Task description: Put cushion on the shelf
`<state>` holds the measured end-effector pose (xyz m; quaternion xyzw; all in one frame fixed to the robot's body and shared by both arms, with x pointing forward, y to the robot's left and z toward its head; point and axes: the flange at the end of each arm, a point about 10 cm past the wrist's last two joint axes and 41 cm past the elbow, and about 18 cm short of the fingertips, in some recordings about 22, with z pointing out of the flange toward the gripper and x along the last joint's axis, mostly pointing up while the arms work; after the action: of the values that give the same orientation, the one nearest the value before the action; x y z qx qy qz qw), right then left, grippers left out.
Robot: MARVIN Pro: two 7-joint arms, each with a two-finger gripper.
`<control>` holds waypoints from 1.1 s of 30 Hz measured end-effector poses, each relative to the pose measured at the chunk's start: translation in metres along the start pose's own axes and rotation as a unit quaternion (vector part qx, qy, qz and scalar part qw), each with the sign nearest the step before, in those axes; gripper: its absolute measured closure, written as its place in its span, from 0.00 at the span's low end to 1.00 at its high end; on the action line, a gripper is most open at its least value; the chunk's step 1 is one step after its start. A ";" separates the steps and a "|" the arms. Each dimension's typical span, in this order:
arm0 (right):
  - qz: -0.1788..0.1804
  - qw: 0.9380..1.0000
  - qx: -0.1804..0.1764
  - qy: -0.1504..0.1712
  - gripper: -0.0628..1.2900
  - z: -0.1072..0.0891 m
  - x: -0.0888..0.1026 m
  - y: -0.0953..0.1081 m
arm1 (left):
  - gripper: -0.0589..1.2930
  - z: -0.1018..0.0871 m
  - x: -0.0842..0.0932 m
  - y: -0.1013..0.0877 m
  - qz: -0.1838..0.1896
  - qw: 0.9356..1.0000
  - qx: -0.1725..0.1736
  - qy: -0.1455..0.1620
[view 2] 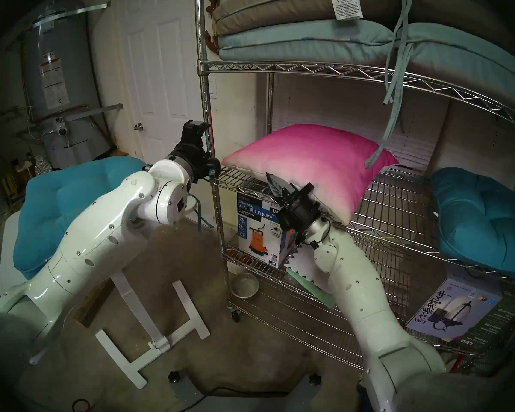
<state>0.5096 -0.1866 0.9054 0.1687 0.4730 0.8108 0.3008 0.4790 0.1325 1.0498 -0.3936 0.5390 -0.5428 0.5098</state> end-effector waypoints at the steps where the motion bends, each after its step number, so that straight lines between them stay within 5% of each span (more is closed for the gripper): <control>1: -0.001 1.000 0.003 -0.001 0.97 0.001 -0.002 0.000 | 0.05 0.000 0.000 0.000 0.000 1.000 0.000 0.000; 14: 0.015 1.000 0.010 0.008 0.97 0.012 -0.011 -0.012 | 0.05 0.000 0.000 0.000 0.000 1.000 0.000 0.000; 23: 0.010 0.998 -0.054 0.040 0.97 0.014 0.000 0.011 | 0.05 0.000 0.000 0.000 0.000 1.000 0.000 0.000; 29: 0.022 0.990 -0.117 0.080 0.95 0.014 0.019 0.030 | 0.05 0.000 0.000 0.000 0.000 1.000 0.000 0.000; 33: 0.030 0.984 -0.142 0.100 0.78 0.017 0.033 0.035 | 0.05 0.000 0.000 0.000 0.000 1.000 0.000 0.000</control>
<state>0.4824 -0.1676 0.9440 0.0568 0.3756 0.8911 0.2481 0.4789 0.1323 1.0499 -0.3937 0.5387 -0.5428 0.5101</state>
